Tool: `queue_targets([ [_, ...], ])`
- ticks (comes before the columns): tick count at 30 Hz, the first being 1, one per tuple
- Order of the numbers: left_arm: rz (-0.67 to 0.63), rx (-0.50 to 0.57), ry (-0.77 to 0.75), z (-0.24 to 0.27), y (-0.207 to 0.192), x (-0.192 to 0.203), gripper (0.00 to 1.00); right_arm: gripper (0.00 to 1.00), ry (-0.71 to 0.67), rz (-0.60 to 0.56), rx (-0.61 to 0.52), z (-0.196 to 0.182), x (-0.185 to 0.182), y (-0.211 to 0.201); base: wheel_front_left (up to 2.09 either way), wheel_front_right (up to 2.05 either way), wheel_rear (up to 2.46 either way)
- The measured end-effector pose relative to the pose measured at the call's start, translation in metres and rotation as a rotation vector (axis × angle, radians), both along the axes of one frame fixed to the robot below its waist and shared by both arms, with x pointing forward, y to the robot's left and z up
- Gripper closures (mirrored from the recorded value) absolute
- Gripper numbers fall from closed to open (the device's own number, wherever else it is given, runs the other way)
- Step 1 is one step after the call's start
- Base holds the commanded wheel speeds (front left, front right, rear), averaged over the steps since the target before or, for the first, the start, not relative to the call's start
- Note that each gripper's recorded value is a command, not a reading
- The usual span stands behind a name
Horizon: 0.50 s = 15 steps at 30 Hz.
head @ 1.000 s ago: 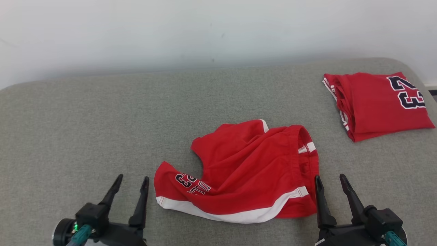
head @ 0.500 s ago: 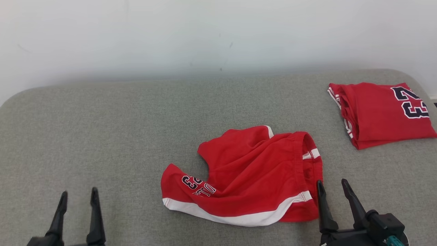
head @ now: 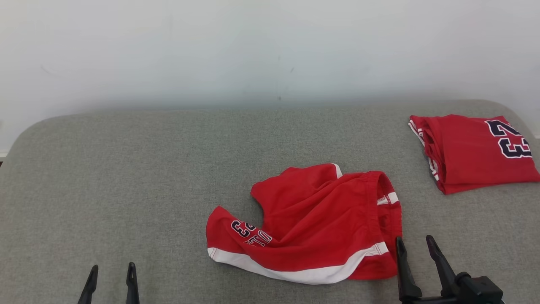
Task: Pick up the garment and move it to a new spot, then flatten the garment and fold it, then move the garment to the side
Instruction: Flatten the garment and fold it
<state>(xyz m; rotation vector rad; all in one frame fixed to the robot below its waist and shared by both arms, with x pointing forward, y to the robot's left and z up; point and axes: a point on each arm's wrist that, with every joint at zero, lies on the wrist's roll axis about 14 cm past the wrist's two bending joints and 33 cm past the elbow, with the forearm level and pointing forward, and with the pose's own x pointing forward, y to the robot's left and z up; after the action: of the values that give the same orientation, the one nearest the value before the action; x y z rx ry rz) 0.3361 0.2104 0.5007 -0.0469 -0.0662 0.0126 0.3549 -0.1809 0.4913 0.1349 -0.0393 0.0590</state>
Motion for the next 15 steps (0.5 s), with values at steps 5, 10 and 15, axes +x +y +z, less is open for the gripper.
queue_targets([
  [5,-0.015,0.014,0.008,-0.0023,-0.0026,-0.0028,0.0,0.0,-0.003,0.01,-0.006,0.0011,-0.001,0.0018,0.0,0.0,0.0],
  [10,-0.02,0.014,0.008,-0.0021,-0.0039,-0.0027,0.0,0.0,-0.003,0.009,-0.013,0.001,-0.0024,-0.0001,0.0,0.0,0.0],
  [15,-0.041,0.002,0.023,-0.0072,-0.0083,0.0008,0.0,0.0,0.017,0.018,-0.03,-0.0051,-0.0034,-0.0007,0.0,0.0,0.0],
])
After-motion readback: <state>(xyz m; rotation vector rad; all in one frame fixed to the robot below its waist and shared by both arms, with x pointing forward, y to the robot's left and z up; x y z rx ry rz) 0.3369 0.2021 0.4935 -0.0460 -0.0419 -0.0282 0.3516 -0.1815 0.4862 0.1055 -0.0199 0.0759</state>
